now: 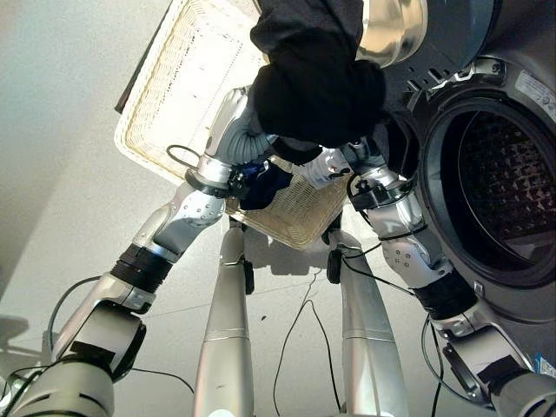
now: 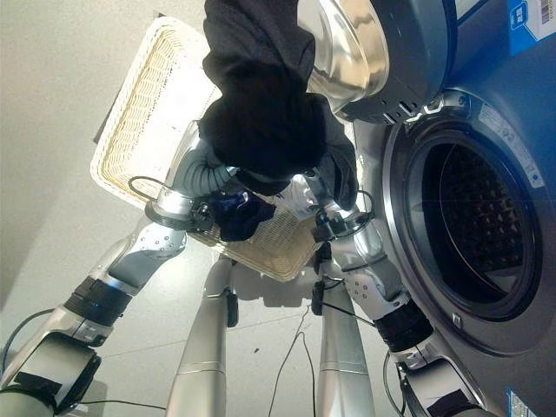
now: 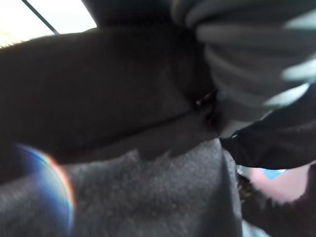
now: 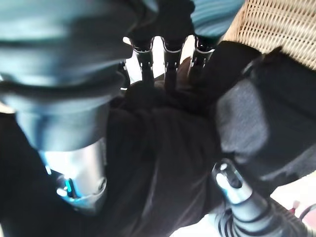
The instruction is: Put the clothes into the washing machine.
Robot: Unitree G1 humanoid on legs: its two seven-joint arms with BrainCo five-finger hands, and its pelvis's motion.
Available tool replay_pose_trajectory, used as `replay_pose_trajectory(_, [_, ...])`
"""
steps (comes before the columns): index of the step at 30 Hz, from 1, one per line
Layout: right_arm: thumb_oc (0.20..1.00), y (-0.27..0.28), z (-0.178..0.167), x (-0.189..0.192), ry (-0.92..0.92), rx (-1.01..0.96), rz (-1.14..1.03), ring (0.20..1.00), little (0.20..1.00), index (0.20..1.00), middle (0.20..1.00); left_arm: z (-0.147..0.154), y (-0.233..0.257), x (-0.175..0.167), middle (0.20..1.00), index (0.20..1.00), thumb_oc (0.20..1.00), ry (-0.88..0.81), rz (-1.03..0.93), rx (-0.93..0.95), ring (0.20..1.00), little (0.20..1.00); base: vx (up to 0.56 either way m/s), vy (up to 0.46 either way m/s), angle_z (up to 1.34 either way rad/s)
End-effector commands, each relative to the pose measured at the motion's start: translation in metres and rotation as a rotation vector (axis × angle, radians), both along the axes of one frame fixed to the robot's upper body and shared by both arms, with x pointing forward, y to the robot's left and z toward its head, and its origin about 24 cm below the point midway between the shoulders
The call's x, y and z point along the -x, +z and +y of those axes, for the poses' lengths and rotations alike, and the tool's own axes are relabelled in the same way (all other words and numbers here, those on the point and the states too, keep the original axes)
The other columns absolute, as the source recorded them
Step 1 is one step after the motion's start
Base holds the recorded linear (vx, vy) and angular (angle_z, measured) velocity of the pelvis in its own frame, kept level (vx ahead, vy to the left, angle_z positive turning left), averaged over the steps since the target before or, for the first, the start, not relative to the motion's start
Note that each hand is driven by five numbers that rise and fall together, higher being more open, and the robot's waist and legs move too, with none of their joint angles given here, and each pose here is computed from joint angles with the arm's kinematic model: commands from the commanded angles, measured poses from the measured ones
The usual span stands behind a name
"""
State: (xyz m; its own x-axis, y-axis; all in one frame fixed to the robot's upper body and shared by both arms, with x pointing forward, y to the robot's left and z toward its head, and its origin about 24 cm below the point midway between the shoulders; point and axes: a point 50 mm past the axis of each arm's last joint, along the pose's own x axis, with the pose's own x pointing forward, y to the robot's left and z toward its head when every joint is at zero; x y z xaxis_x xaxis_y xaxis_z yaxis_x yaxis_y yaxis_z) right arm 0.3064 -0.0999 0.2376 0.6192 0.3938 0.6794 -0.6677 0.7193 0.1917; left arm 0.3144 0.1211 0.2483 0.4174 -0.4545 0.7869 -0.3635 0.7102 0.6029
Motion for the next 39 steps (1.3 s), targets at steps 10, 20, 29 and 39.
replay_pose_trajectory(10, [1.000,0.029,0.013,0.042,0.208,-0.026,-0.224,1.000,1.000,1.000,1.000,-0.012,0.020,0.011,0.200,0.200,0.200,0.022,-0.134,-0.035,0.200,0.200,0.00,0.000,0.00])
replay_pose_trajectory(20, [1.000,0.031,0.013,0.043,0.187,-0.007,-0.216,1.000,1.000,1.000,1.000,-0.012,0.018,0.010,0.200,0.200,0.200,0.081,-0.175,-0.102,0.200,0.200,0.00,0.000,0.00])
replay_pose_trajectory(29, [1.000,0.026,0.012,0.038,0.166,0.021,-0.164,1.000,1.000,1.000,1.000,-0.031,0.021,0.019,0.200,0.200,0.200,0.056,-0.272,-0.349,0.200,0.200,0.00,0.000,0.00])
replay_pose_trajectory(39, [0.755,0.023,0.007,0.032,0.153,-0.038,-0.111,0.755,0.755,0.755,0.755,-0.053,0.013,0.030,0.200,0.200,0.200,-0.054,-0.315,-0.590,0.200,0.200,0.00,0.000,0.00])
